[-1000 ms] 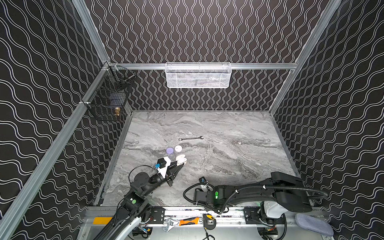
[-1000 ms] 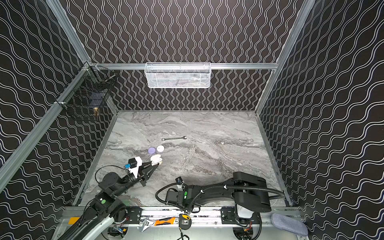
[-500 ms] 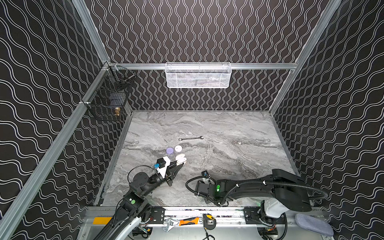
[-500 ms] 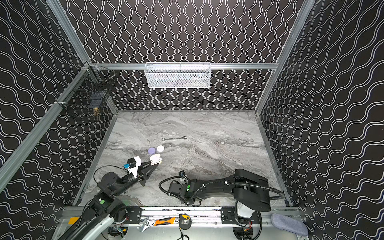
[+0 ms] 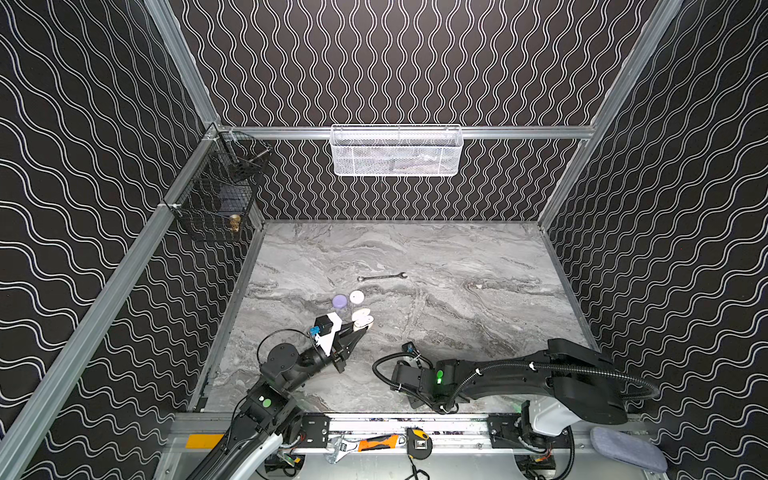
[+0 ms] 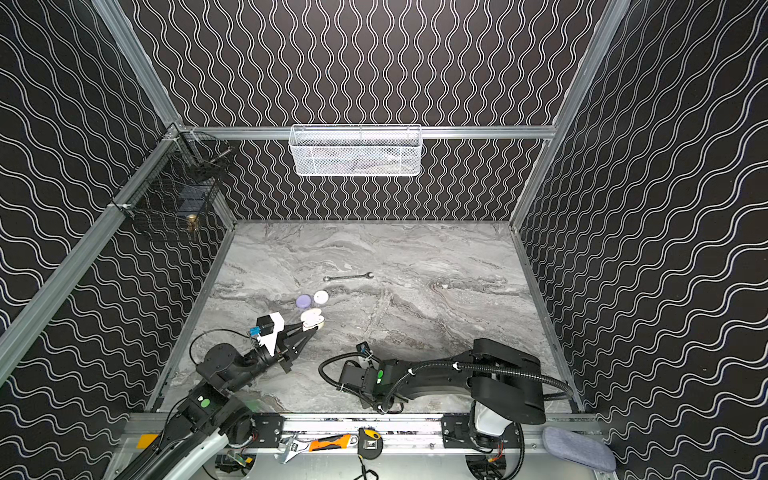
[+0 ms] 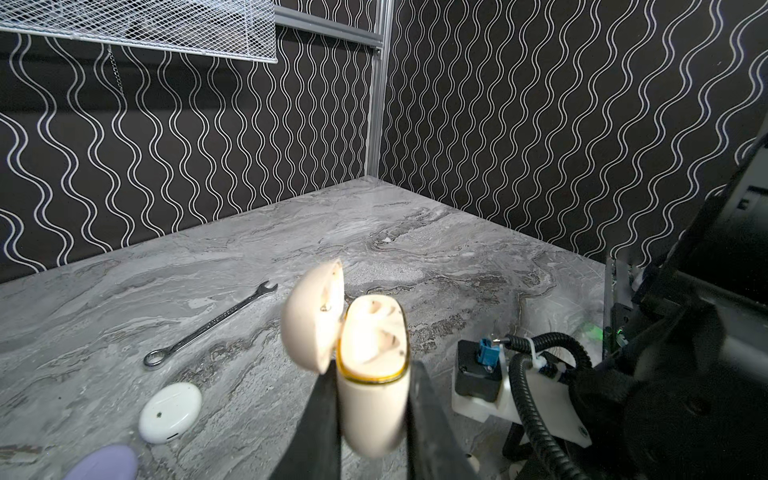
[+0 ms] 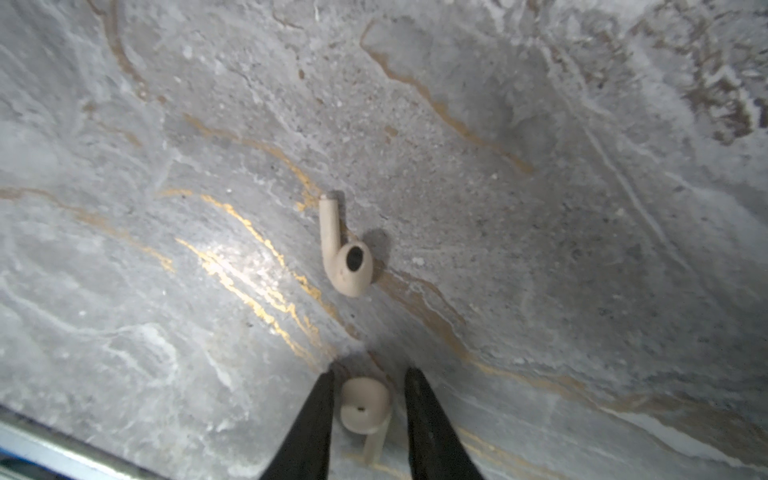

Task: Insert the wireless bluetooth earbuds into the charging case
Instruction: 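Grasp the cream earbud on the table with the right gripper, then lift the earbud with the right gripper toward the case in the left gripper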

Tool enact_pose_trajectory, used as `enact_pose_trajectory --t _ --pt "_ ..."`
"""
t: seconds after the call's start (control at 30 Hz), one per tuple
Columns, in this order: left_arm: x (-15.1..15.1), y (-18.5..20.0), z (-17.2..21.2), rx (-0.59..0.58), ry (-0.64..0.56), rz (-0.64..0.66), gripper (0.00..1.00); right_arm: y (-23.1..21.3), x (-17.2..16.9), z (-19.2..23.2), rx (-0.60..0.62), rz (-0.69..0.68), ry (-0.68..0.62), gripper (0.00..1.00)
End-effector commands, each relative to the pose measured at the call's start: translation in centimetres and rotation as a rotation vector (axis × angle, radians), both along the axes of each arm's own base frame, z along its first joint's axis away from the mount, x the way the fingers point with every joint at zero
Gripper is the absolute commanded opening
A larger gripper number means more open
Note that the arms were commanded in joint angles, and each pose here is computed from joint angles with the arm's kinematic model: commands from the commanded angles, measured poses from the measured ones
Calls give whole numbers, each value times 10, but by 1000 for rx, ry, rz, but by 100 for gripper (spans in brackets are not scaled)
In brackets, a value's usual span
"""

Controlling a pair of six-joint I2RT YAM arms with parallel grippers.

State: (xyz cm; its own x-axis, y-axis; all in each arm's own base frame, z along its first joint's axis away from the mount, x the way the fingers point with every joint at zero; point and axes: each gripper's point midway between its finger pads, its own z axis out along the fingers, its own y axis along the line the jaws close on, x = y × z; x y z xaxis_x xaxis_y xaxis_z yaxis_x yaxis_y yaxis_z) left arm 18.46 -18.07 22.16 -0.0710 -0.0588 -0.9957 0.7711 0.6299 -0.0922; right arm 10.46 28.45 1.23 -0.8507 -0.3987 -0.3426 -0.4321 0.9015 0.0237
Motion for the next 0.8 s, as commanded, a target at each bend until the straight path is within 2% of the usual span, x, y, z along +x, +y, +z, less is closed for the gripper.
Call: enact_pose_trajectory --t 0.0,0.27,0.5,0.63,0.77 --pt "-1 0 11 -13 -38 -2 0 -2 -10 -7 1 -4 58 30" --pt "-2 -1 12 -15 -40 -14 0 -5 -10 -5 5 -26 54 21" --pt "-10 -7 21 -41 -63 -71 0 0 -1 20 62 -81 -12 16" --pt "-15 -11 25 -53 -73 -111 0 5 8 50 129 -123 -71 13" --pt "-21 -16 33 -62 -102 -157 0 12 28 114 231 -158 -231 12"
